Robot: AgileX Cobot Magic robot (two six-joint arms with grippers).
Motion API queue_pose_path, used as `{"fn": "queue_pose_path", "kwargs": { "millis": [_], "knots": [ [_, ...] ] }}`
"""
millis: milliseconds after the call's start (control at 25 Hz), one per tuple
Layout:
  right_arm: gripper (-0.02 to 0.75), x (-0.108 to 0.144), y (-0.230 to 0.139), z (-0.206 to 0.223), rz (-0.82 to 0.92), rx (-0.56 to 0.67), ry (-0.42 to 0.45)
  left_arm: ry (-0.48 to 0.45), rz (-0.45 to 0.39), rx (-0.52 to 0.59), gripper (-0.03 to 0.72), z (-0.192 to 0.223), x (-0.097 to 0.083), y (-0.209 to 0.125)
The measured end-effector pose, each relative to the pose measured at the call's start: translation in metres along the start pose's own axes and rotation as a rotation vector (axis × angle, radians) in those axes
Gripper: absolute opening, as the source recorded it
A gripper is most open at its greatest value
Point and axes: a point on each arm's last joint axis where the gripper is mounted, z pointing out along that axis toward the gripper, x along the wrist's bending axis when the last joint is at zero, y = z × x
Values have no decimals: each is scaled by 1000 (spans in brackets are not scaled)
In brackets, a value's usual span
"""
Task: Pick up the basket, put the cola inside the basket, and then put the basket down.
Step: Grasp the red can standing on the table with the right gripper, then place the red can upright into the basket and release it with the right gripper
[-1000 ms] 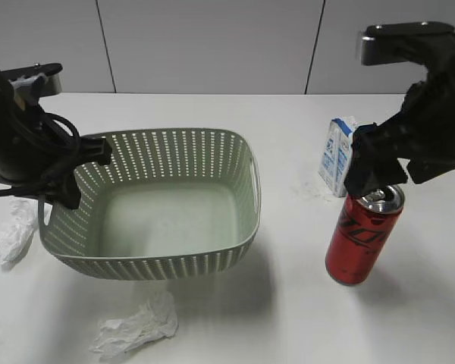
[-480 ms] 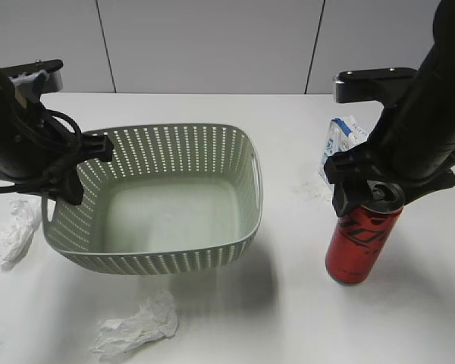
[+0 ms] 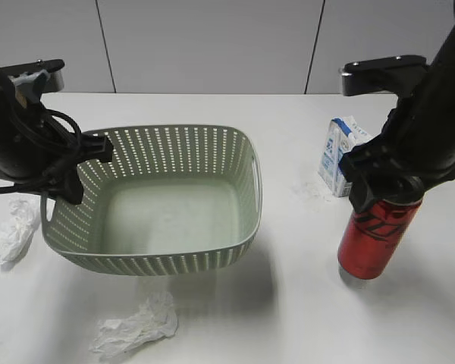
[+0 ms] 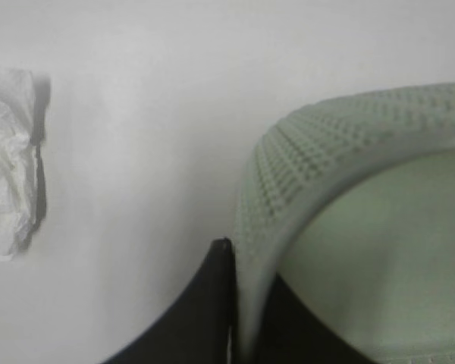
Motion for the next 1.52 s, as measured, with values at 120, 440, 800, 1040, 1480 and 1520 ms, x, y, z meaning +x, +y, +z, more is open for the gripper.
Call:
{"fn": "queue_pose_path", "kwargs": {
  "millis": [120, 440, 800, 1040, 1480, 1520],
  "knots": [
    [496, 1, 3, -27, -44, -32, 6, 0, 0, -1, -1, 0, 0, 0],
    [496, 16, 30, -112, -131, -216, 81, -2, 3, -8, -1, 0, 0, 1],
    [496, 64, 26, -148, -275, -317, 187, -11, 4, -36, -1, 0, -1, 3],
    [496, 113, 23, -121, -405, -235, 223, -10, 4, -37, -1, 1, -1, 4],
    [496, 156, 46, -25, -547, -46, 111, -10, 32, 24, -1, 10, -18, 14],
    [496, 156, 47, -19, -558, -39, 98, -9, 34, 31, -1, 11, -20, 16]
  ]
}}
